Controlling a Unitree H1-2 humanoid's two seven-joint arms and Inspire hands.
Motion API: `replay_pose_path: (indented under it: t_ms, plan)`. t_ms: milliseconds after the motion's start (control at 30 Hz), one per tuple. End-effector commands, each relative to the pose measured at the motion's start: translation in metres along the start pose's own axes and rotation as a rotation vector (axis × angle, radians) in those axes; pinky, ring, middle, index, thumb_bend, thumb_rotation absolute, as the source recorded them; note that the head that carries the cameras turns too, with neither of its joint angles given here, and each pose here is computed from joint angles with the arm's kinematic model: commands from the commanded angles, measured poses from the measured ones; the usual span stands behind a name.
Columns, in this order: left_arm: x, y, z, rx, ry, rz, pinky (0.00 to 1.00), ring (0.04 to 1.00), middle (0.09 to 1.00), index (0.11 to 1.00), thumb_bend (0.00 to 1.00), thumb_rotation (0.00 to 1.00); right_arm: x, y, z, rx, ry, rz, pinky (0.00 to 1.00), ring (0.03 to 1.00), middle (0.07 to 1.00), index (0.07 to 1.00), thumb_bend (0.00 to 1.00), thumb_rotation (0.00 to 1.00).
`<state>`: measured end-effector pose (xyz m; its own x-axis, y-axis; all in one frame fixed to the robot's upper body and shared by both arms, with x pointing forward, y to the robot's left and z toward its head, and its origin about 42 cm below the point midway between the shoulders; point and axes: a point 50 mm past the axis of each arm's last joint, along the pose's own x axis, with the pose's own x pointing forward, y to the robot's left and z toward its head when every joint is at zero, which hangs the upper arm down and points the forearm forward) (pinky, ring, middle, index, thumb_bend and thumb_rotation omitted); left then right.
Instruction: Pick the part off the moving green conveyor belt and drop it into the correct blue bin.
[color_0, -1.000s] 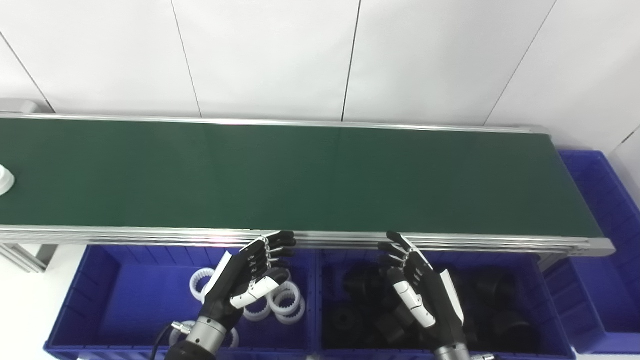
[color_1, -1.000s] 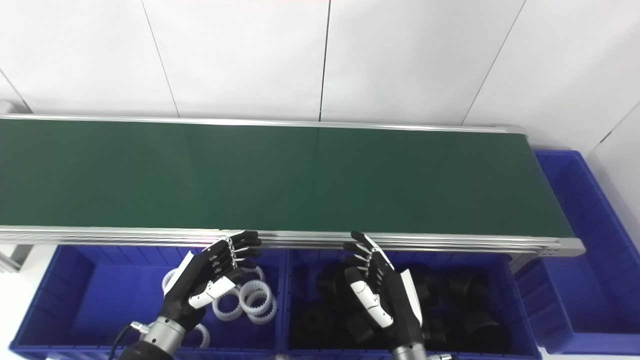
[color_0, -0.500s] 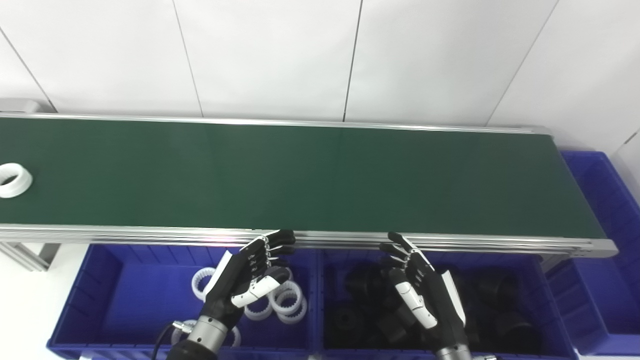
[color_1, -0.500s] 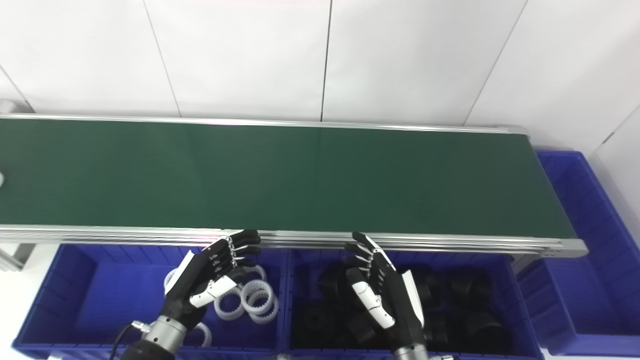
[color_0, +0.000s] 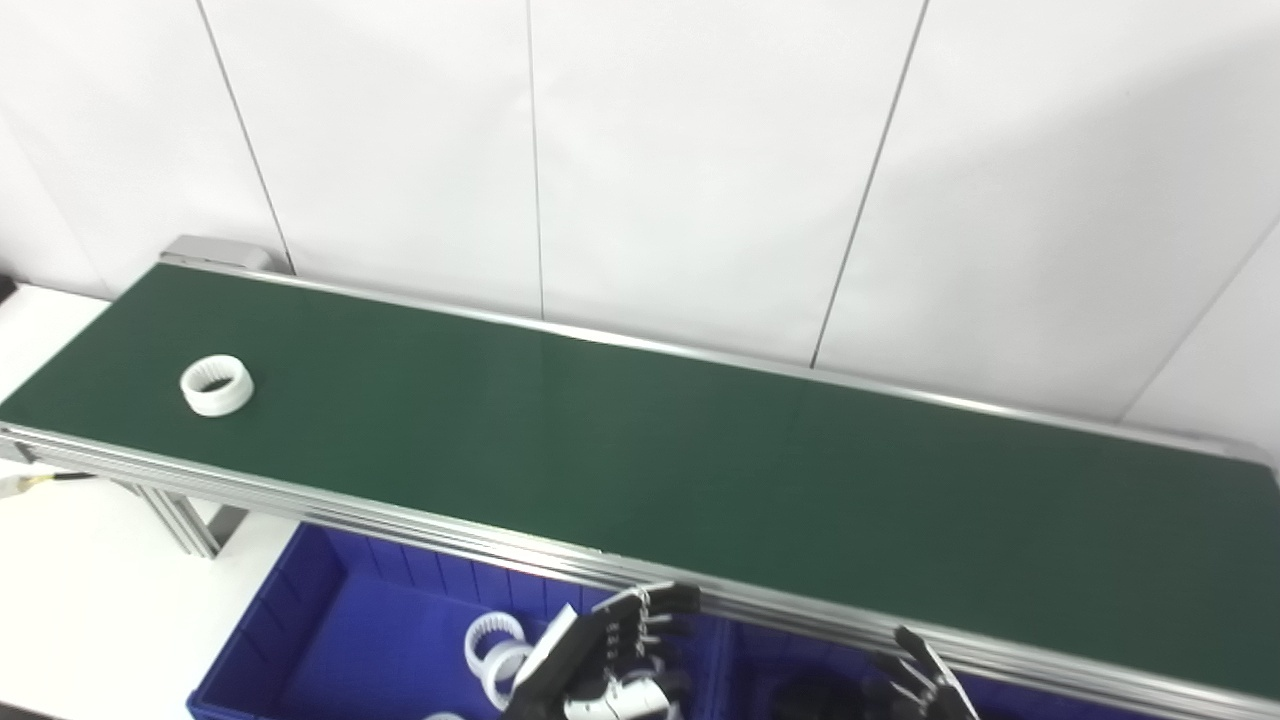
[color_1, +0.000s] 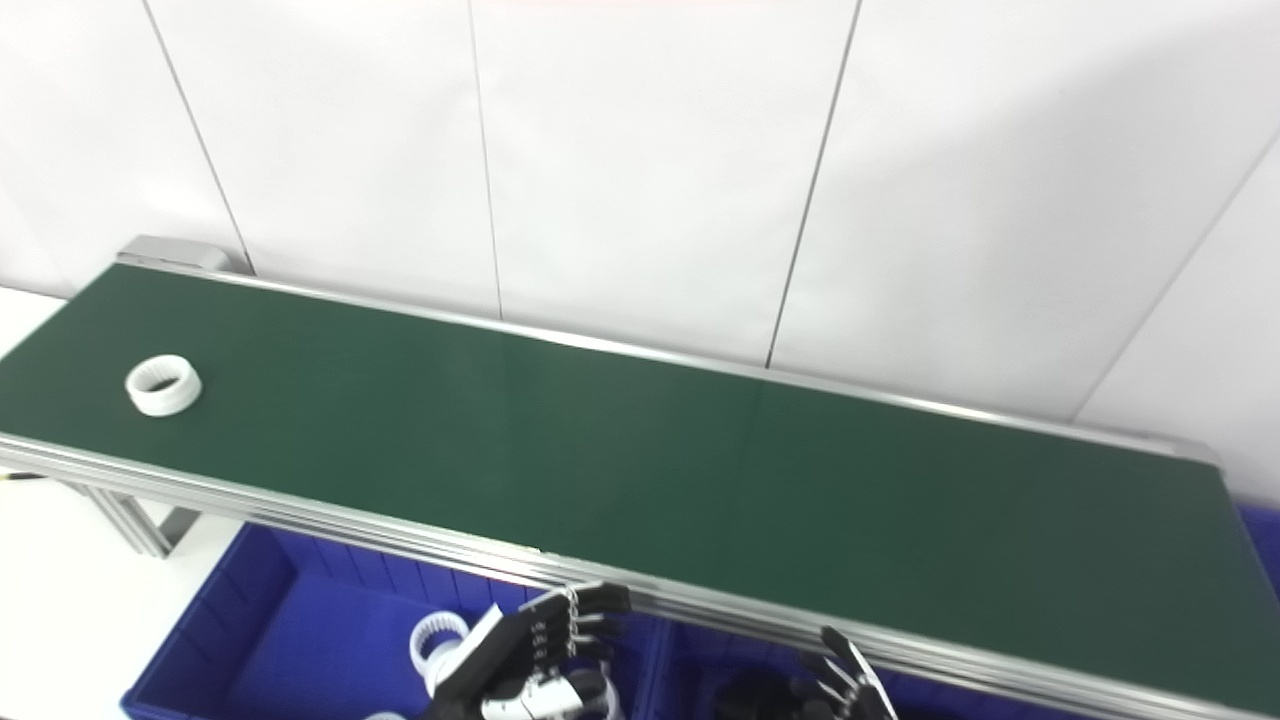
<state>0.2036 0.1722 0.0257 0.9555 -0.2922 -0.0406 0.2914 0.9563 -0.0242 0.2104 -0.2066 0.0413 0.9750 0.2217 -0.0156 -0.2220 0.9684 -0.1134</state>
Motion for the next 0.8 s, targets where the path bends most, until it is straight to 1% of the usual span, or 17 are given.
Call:
replay_pose_path:
  t_ms: [0, 100, 167, 433, 533, 633, 767]
  plan:
    - [0.0105, -0.0015, 0.0102, 0.021, -0.073, -0.002, 0.69, 0.757, 0.807, 0.787, 0.9, 0.47, 0.0056, -0.002, 0.0099, 0.007, -0.083, -0.001, 0.68, 0.778, 0.831, 0.919, 0.4, 0.78]
    - [0.0116, -0.0021, 0.0083, 0.015, -0.073, -0.001, 0.68, 0.747, 0.798, 0.779, 0.9, 0.45, 0.0066, -0.0026, 0.0075, 0.006, -0.078, -0.002, 0.69, 0.778, 0.835, 0.923, 0.36, 0.77]
    - [0.0124, -0.0018, 0.0074, 0.014, -0.072, -0.002, 0.68, 0.747, 0.797, 0.778, 0.9, 0.43, 0.0073, -0.0028, 0.0066, 0.003, -0.079, -0.003, 0.68, 0.776, 0.832, 0.923, 0.31, 0.76]
    - [0.014, -0.0003, 0.0052, 0.014, -0.072, -0.001, 0.67, 0.739, 0.788, 0.772, 0.9, 0.4, 0.0087, -0.0018, 0.0055, 0.0, -0.073, -0.004, 0.7, 0.786, 0.84, 0.936, 0.21, 0.73]
    - [0.0154, 0.0011, 0.0038, 0.016, -0.07, 0.002, 0.66, 0.735, 0.787, 0.771, 0.91, 0.4, 0.0102, -0.0012, 0.004, 0.004, -0.075, -0.004, 0.69, 0.783, 0.836, 0.934, 0.21, 0.72]
    - [0.0167, 0.0023, 0.0029, 0.008, -0.072, 0.005, 0.66, 0.734, 0.784, 0.768, 0.92, 0.4, 0.0118, -0.0006, 0.0037, 0.006, -0.076, -0.004, 0.69, 0.78, 0.834, 0.934, 0.19, 0.69]
    - [0.0174, 0.0045, 0.0057, 0.006, -0.085, 0.013, 0.65, 0.728, 0.778, 0.767, 0.92, 0.39, 0.0147, 0.0013, 0.0046, 0.002, -0.077, -0.004, 0.68, 0.773, 0.828, 0.931, 0.19, 0.7]
